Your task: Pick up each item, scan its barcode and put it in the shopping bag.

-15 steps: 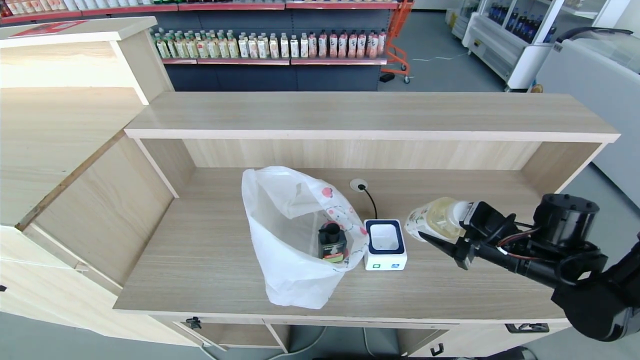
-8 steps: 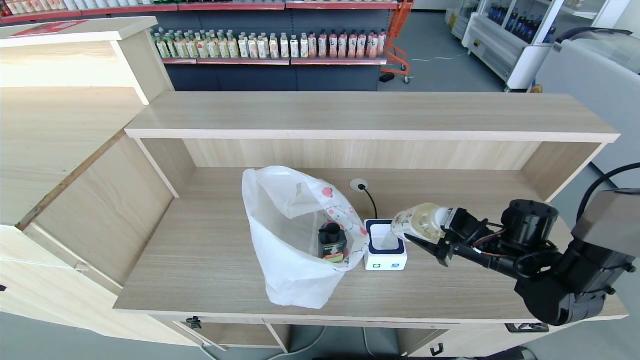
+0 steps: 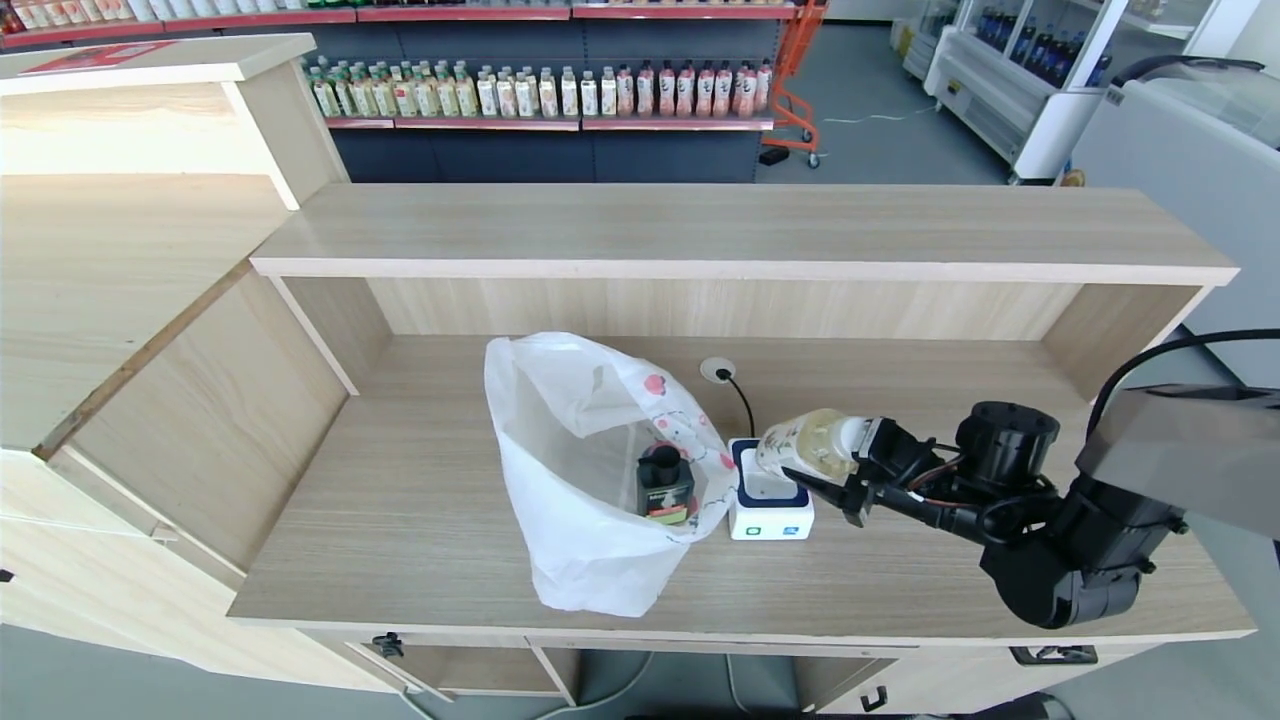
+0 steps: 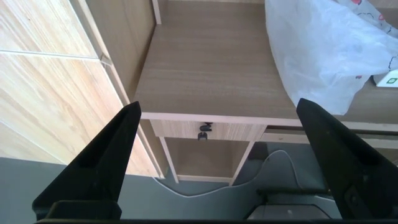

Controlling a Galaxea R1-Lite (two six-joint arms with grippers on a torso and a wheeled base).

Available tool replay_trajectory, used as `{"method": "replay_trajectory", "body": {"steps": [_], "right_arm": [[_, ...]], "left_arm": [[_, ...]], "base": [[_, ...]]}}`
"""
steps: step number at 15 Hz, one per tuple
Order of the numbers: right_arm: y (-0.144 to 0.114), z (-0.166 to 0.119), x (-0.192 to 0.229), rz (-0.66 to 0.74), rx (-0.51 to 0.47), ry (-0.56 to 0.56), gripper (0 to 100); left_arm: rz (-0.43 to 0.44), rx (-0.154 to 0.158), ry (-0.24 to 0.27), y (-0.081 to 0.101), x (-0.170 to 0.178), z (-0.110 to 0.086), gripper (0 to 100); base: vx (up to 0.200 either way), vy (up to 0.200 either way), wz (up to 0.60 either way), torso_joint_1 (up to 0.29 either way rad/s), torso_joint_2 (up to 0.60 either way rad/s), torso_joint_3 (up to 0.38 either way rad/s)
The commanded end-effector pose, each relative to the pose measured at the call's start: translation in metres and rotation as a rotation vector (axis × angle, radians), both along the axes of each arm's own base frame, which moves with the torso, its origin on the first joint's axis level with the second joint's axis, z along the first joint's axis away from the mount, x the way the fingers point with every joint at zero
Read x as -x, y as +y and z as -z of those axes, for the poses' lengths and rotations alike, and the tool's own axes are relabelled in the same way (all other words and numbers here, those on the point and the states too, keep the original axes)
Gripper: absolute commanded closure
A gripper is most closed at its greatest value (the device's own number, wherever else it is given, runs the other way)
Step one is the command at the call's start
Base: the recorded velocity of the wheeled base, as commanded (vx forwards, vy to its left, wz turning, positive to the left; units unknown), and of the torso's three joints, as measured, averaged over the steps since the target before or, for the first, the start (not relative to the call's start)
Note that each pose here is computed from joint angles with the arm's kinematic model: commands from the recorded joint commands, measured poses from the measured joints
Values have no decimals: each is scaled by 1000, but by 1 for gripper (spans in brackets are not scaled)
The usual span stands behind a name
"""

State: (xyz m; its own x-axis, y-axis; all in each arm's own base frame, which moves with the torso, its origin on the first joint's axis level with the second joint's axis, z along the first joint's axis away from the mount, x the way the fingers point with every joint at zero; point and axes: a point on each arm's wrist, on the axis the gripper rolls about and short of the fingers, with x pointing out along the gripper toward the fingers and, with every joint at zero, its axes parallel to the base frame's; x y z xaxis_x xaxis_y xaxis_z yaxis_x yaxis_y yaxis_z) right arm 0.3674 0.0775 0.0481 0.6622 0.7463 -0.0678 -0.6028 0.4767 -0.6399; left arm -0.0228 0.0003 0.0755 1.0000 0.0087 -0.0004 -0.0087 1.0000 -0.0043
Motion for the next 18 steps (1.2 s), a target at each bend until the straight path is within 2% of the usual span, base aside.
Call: {"method": "replay_trajectory", "body": {"steps": [1, 8, 12, 13, 15, 18], "right_arm": [[1, 4, -7, 0, -2, -3, 100], [2, 6, -11, -1, 1, -16, 100], [0, -3, -8, 0, -6, -29, 100], [-1, -12, -6, -3, -14, -42, 100], [-4, -47, 13, 1, -92, -22, 100], [-14, -99, 56, 18, -247, 100, 100]], "left_arm": [[0, 0, 0, 0, 0, 0, 0], [0, 0, 0, 0, 0, 0, 0], [0, 0, 0, 0, 0, 0, 0], [0, 0, 0, 0, 0, 0, 0], [0, 0, 0, 0, 0, 0, 0], [0, 0, 0, 0, 0, 0, 0]], "base": [[0, 0, 0, 0, 0, 0], [0, 0, 0, 0, 0, 0], [0, 0, 0, 0, 0, 0], [0, 0, 0, 0, 0, 0], [0, 0, 0, 0, 0, 0], [0, 0, 0, 0, 0, 0]]}}
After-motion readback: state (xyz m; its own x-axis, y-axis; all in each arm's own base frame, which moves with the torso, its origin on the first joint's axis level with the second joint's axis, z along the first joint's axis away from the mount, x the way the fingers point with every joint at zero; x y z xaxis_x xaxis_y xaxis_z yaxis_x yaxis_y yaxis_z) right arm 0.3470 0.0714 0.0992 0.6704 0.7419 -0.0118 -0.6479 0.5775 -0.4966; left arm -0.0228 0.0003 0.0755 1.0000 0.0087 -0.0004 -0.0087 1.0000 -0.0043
